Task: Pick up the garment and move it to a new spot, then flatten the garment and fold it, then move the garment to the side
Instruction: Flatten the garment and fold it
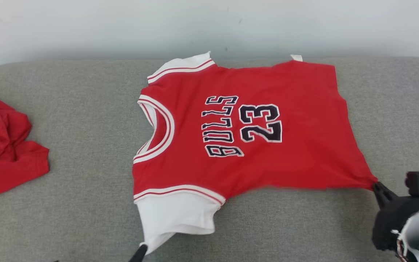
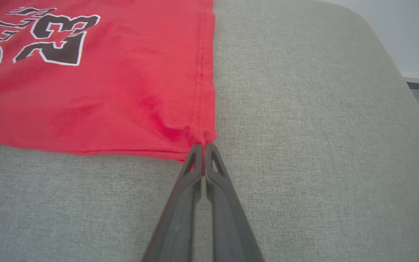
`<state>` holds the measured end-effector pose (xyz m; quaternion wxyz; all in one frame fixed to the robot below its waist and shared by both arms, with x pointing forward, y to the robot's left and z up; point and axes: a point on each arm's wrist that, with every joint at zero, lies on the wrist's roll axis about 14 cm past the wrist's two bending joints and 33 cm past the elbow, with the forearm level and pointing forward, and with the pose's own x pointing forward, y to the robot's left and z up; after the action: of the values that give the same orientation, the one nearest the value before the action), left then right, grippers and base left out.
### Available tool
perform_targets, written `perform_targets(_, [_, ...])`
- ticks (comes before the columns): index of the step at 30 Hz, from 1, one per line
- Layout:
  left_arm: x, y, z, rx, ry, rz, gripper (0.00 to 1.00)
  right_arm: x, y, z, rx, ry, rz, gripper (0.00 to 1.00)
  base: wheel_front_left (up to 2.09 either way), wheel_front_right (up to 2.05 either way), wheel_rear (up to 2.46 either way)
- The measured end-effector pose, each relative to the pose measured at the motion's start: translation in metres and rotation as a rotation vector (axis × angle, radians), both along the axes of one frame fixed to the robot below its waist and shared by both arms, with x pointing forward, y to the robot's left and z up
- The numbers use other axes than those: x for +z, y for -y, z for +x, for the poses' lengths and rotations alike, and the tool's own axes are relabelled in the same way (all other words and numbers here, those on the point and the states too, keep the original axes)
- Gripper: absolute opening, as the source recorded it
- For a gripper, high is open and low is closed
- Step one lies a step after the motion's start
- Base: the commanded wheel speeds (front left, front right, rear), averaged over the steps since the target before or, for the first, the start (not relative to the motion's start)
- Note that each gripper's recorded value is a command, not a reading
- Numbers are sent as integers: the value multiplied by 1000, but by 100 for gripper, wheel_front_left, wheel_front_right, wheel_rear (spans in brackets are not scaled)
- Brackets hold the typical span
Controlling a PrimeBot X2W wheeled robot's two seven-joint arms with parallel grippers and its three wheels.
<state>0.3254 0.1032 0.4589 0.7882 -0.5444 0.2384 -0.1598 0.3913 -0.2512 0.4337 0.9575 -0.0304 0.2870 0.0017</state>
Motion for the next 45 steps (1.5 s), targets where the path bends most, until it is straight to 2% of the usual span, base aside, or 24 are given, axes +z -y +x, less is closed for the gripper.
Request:
perform_targets(6, [-3,-23,-1,65,-6,27,0,4,12,-19,-37,-18,9,0,0,0,0])
perform_targets(11, [-14,-15,-22,10,-95,-9,0,-6,8,-39,-44,-85,38,0,0,0,0])
perform_targets(18, [-26,-19,-44,-31,-185,-5,0,-16,12,-59,-78,-152,48,0,0,0,0])
perform_targets(23, [-2,-14,-30,-26,-99,-32,0,-17,8,-66,-87,-169,68,0,0,0,0])
perform_targets(32, [49,2,16,-58,166,4,0,9,0,-46,-62,-41,70,0,0,0,0])
perform_targets(35, [59,6,32,-60,233,29,0,15,-3,-36,-50,-5,72,0,0,0,0])
perform_targets(42, [78,6,84,32,393,108,0,17,-6,-13,-44,41,78,0,0,0,0])
perform_targets(45, [73,7,101,35,423,175,0,19,-7,0,-33,71,66,0,0,0,0])
